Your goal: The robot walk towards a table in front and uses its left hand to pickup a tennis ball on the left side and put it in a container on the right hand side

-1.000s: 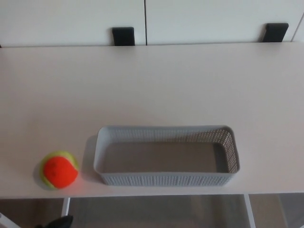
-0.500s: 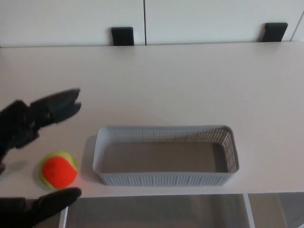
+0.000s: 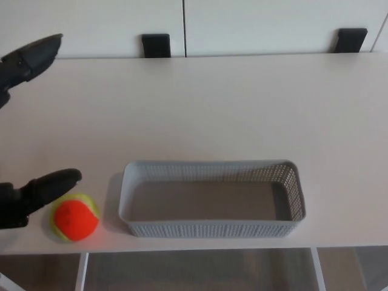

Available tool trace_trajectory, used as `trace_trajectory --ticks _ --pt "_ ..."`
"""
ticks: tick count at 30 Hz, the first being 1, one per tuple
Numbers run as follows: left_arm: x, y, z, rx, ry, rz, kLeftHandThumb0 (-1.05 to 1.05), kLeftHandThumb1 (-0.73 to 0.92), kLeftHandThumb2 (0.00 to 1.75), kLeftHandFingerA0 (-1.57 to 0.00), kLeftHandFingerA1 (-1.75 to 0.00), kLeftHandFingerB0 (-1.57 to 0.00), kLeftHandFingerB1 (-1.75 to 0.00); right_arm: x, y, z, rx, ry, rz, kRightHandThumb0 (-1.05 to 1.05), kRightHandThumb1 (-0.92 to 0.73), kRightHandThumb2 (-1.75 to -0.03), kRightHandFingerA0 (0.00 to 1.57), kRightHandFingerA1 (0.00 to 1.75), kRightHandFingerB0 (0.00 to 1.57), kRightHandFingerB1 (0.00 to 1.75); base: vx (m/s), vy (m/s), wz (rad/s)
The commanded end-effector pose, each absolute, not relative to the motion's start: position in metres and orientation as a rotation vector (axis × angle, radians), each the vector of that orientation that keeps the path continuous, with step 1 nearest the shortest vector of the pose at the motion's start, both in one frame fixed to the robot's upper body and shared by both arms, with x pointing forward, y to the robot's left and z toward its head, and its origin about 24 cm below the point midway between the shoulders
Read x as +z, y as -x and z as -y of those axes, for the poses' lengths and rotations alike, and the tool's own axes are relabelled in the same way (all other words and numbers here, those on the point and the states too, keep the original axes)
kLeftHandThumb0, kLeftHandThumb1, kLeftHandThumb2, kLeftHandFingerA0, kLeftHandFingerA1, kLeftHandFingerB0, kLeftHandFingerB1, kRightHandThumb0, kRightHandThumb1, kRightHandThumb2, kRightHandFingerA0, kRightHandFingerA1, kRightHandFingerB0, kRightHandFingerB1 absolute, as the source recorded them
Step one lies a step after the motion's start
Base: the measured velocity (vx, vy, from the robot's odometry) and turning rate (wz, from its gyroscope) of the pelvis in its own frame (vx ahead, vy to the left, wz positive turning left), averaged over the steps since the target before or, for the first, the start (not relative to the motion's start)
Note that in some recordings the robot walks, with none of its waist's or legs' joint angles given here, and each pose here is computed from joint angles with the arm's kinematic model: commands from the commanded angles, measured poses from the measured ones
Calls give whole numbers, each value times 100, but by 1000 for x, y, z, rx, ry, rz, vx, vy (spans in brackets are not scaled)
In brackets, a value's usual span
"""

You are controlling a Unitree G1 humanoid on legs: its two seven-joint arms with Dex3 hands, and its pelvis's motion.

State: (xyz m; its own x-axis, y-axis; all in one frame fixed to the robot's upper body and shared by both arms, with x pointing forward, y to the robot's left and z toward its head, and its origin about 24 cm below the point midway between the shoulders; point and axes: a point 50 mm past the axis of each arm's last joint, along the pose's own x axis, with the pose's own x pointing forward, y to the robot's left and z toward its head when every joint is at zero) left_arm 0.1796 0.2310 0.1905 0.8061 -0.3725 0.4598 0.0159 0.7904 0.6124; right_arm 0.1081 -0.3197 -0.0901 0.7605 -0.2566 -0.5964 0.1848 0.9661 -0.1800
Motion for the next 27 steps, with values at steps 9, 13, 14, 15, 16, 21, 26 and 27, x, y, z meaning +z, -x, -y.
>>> trace_trajectory --ticks 9,13,14,15,16,21,26,27 --pt "115 -202 -243 -362 -825 226 -45 30 65 0 -15 -5 -13 -88 -110 328 -288 74 -660 -18 -50 -54 58 44 41 38 0 0 0" --pt "103 -205 -246 -357 -870 176 -53 35 69 0 -16 -5 -12 -88 -111 327 -290 74 -665 -17 -50 -54 57 44 41 38 0 0 0" --pt "99 -205 -247 -358 -878 163 -55 35 71 0 -19 -3 -13 -88 -111 327 -290 74 -666 -16 -50 -54 56 43 41 38 0 0 0" --pt "97 -205 -247 -358 -882 158 -55 35 71 0 -19 -3 -13 -88 -111 327 -290 74 -666 -16 -50 -54 56 43 41 38 0 0 0" --pt "95 -207 -247 -361 -873 152 -53 35 70 0 -20 -3 -13 -89 -112 327 -293 71 -665 -16 -50 -54 57 44 41 38 0 0 0" --pt "85 -209 -245 -357 -856 130 -49 33 70 0 -30 -6 -23 -90 -113 328 -295 60 -662 -17 -49 -54 57 43 41 38 0 0 0" --pt "79 -213 -245 -290 -857 163 -51 36 63 -7 -36 -11 -27 -89 -115 327 -292 36 -656 -12 -52 -55 58 44 39 37 0 0 0" --pt "77 -214 -246 -276 -857 165 -44 29 69 -1 -42 -7 -36 -88 -116 327 -286 51 -659 -13 -52 -55 59 44 39 37 0 0 0"
